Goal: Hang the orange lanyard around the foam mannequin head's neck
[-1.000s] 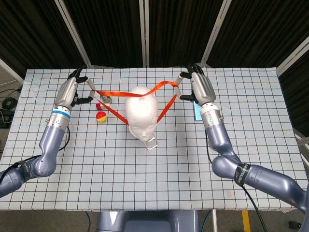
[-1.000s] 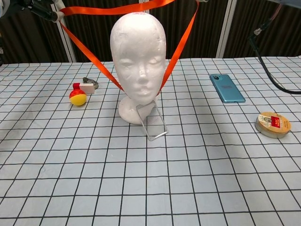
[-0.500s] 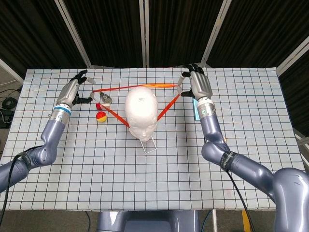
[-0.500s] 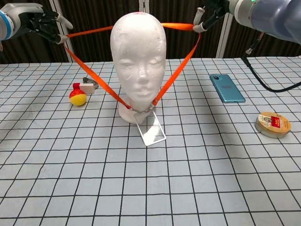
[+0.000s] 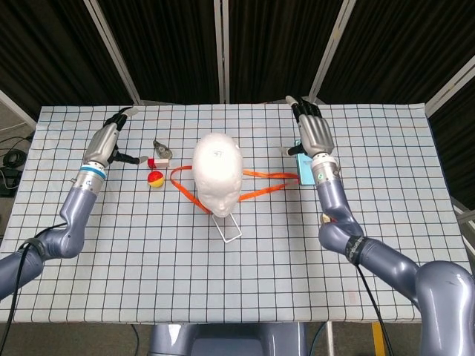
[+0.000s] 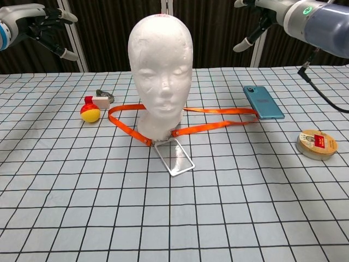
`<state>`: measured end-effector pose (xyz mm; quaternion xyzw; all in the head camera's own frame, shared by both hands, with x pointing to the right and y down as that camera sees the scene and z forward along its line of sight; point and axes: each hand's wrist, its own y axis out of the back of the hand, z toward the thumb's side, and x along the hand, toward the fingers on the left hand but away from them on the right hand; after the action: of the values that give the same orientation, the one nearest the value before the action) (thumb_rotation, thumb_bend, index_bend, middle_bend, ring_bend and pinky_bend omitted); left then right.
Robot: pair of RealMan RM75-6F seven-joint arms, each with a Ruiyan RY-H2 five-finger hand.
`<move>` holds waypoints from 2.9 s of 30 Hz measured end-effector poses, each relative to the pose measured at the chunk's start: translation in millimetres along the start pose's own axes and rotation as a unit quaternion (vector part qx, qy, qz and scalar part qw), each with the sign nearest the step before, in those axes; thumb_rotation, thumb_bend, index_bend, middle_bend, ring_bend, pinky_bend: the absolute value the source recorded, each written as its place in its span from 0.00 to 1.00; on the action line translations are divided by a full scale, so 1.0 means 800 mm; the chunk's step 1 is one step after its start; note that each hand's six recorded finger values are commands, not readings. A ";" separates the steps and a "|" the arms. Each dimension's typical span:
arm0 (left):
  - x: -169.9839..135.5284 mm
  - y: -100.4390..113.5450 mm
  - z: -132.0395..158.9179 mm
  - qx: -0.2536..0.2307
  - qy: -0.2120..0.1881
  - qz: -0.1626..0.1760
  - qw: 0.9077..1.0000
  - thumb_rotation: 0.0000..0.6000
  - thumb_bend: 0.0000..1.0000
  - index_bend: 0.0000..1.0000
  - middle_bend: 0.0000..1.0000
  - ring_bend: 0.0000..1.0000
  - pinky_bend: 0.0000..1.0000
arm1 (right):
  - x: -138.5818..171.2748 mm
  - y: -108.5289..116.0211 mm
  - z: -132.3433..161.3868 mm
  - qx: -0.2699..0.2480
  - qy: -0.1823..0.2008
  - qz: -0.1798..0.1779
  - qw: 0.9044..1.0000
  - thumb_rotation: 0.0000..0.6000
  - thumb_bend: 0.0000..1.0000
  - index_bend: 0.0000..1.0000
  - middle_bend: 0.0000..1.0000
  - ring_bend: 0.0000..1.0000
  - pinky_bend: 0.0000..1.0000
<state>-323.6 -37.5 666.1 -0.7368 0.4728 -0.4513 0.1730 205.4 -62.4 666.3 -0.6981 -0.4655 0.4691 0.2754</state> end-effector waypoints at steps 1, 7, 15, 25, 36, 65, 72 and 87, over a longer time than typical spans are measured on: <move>-0.003 0.002 0.000 0.003 -0.003 0.002 1.000 1.00 0.01 0.00 0.00 0.00 0.00 | 0.003 0.003 -0.001 0.001 0.001 0.000 1.000 1.00 0.29 0.03 0.00 0.00 0.00; -0.036 0.022 -0.005 0.069 -0.016 0.025 0.997 1.00 0.01 0.00 0.00 0.00 0.00 | 0.037 0.019 -0.015 0.016 0.016 0.016 1.000 1.00 0.59 0.06 0.00 0.00 0.00; -0.112 0.042 -0.030 0.165 -0.003 0.058 0.985 1.00 0.02 0.00 0.00 0.00 0.00 | 0.128 0.041 -0.067 0.056 0.023 0.064 0.996 1.00 0.90 0.13 0.03 0.00 0.00; -0.238 0.051 -0.073 0.228 0.060 0.078 0.969 1.00 0.02 0.00 0.00 0.00 0.00 | 0.230 -0.012 -0.089 0.103 0.089 0.187 0.973 1.00 1.00 0.22 0.08 0.00 0.03; -0.291 0.040 -0.088 0.266 0.087 0.087 0.956 1.00 0.02 0.00 0.00 0.00 0.00 | 0.263 -0.129 -0.039 0.125 0.190 0.276 0.934 1.00 1.00 0.23 0.11 0.00 0.10; -0.283 0.035 -0.103 0.252 0.091 0.068 0.961 1.00 0.04 0.00 0.00 0.00 0.00 | 0.233 -0.231 0.067 0.110 0.227 0.273 0.929 1.00 1.00 0.18 0.15 0.12 0.21; -0.282 0.033 -0.104 0.251 0.092 0.065 0.961 1.00 0.04 0.00 0.00 0.00 0.00 | 0.240 -0.238 0.061 0.120 0.225 0.291 0.922 1.00 1.00 0.18 0.17 0.13 0.24; -0.280 0.031 -0.106 0.249 0.094 0.061 0.962 1.00 0.04 0.00 0.00 0.00 0.00 | 0.281 -0.234 0.059 0.124 0.242 0.346 0.898 1.00 1.00 0.20 0.21 0.15 0.26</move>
<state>-440.0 155.6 581.9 -0.5949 0.4033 -0.6104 0.3329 117.5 216.6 711.0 -0.8675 -0.0514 0.4050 0.2843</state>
